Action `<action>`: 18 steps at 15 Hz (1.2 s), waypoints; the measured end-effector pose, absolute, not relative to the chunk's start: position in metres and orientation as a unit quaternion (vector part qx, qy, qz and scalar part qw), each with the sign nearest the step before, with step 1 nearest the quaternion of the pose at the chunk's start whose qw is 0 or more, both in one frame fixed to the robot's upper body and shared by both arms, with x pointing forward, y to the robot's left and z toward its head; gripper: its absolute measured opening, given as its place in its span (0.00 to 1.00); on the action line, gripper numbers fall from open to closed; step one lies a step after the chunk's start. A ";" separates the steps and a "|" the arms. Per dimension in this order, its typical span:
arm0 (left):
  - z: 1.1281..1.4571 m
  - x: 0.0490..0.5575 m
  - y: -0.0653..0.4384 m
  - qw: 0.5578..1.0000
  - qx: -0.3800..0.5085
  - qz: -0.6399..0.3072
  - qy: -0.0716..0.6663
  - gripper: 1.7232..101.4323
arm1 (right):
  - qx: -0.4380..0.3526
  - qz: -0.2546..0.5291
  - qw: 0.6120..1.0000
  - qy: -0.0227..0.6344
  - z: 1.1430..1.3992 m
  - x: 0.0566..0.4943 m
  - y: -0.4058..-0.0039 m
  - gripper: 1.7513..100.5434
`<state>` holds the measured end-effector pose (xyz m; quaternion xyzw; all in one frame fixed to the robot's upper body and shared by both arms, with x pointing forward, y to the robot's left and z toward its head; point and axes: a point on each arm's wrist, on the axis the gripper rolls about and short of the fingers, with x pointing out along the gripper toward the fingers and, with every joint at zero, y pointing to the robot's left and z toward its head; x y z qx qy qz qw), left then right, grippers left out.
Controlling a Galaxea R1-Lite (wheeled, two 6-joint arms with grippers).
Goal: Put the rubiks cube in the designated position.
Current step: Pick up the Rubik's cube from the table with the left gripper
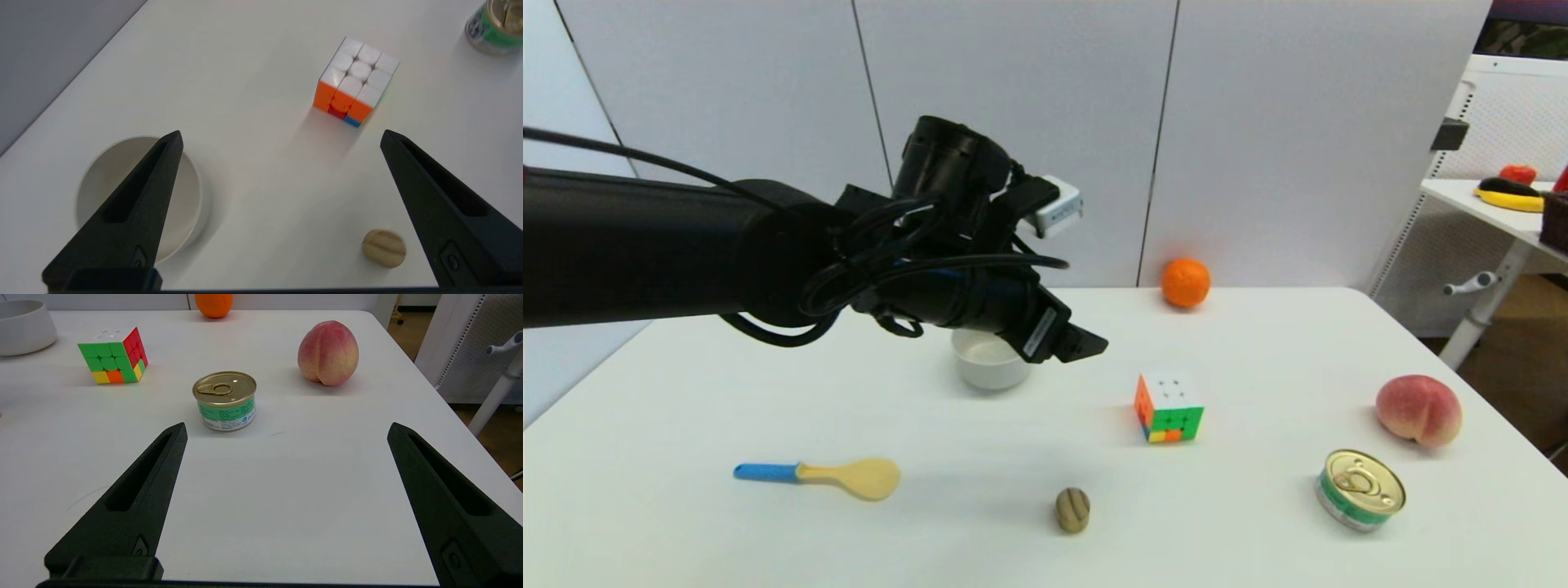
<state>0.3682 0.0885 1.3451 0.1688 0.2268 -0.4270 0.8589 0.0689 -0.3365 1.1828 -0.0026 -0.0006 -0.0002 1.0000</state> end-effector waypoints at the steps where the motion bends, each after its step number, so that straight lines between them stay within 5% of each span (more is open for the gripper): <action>1: 1.347 0.367 0.080 0.863 0.157 -0.418 0.238 0.96 | -0.002 0.000 1.000 -0.001 1.183 0.069 -0.336 0.97; 9: 1.347 0.373 0.021 0.894 0.068 -0.365 0.252 0.96 | -0.002 0.000 1.000 -0.001 1.183 0.069 -0.336 0.97; 18: 1.337 0.371 0.002 0.876 0.091 -0.362 0.306 0.96 | -0.003 -0.001 1.000 -0.001 1.183 0.069 -0.336 0.97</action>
